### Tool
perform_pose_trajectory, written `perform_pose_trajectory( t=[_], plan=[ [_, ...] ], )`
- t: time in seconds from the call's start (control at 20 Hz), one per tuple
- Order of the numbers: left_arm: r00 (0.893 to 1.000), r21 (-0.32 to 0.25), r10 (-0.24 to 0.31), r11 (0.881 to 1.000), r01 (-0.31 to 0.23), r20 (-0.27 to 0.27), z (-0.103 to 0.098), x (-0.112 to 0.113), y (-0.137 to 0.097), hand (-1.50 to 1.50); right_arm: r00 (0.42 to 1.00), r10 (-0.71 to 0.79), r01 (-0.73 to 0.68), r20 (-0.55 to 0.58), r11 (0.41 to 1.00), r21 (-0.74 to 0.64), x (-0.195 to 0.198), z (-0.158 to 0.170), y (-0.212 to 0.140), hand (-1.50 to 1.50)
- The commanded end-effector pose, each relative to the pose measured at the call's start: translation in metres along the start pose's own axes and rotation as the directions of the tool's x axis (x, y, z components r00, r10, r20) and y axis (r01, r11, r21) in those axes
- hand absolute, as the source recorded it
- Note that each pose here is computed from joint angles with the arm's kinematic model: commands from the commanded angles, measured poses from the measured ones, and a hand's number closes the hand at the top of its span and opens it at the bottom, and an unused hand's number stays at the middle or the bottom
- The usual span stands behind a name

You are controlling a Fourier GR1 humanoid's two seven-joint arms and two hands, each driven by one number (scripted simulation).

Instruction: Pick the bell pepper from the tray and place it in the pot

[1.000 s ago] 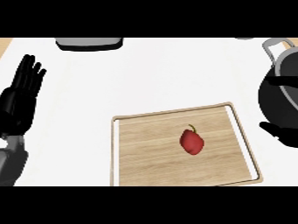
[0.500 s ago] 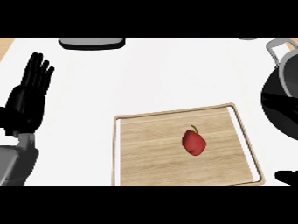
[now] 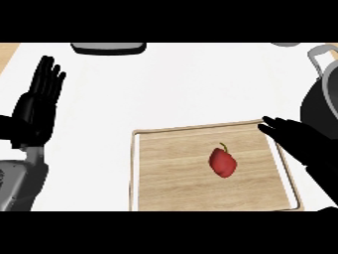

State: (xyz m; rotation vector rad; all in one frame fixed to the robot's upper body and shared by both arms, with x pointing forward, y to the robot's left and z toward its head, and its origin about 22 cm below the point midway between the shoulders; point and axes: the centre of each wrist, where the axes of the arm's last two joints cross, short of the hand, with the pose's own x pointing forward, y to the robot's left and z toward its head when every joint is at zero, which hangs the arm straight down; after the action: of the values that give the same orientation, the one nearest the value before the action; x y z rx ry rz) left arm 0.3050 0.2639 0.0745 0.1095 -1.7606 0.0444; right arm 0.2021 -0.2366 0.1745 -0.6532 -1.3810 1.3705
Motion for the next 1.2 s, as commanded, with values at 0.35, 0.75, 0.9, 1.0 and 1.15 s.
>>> perform_pose_trajectory(
  t=[0.35,0.75,0.9,1.0,1.15],
  plan=[
    [1.0,0.0,0.012,1.0,-0.012,0.003,-0.011,-0.003,0.007,0.0,0.992,0.006,0.01,-0.122,0.992,0.128,0.04,-0.02,0.031,-1.5],
    [1.0,-0.001,-0.003,1.0,0.003,-0.01,-0.011,0.028,0.009,0.0,0.996,0.021,-0.008,-0.09,0.989,0.151,0.009,-0.048,0.079,-1.5],
    [1.0,0.006,0.002,1.0,-0.002,0.008,0.011,-0.003,0.015,0.0,0.998,0.018,-0.011,-0.06,0.994,0.11,0.031,-0.073,0.068,-1.5],
    [1.0,-0.006,0.008,1.0,-0.008,-0.007,0.011,0.005,0.0,0.0,0.998,0.02,-0.013,-0.062,0.993,0.116,0.025,-0.079,0.067,-1.5],
    [1.0,0.0,0.005,1.0,-0.005,-0.004,0.003,0.006,0.011,0.0,0.993,0.053,-0.04,-0.107,0.992,0.118,0.036,-0.066,0.098,-1.5]
  ],
)
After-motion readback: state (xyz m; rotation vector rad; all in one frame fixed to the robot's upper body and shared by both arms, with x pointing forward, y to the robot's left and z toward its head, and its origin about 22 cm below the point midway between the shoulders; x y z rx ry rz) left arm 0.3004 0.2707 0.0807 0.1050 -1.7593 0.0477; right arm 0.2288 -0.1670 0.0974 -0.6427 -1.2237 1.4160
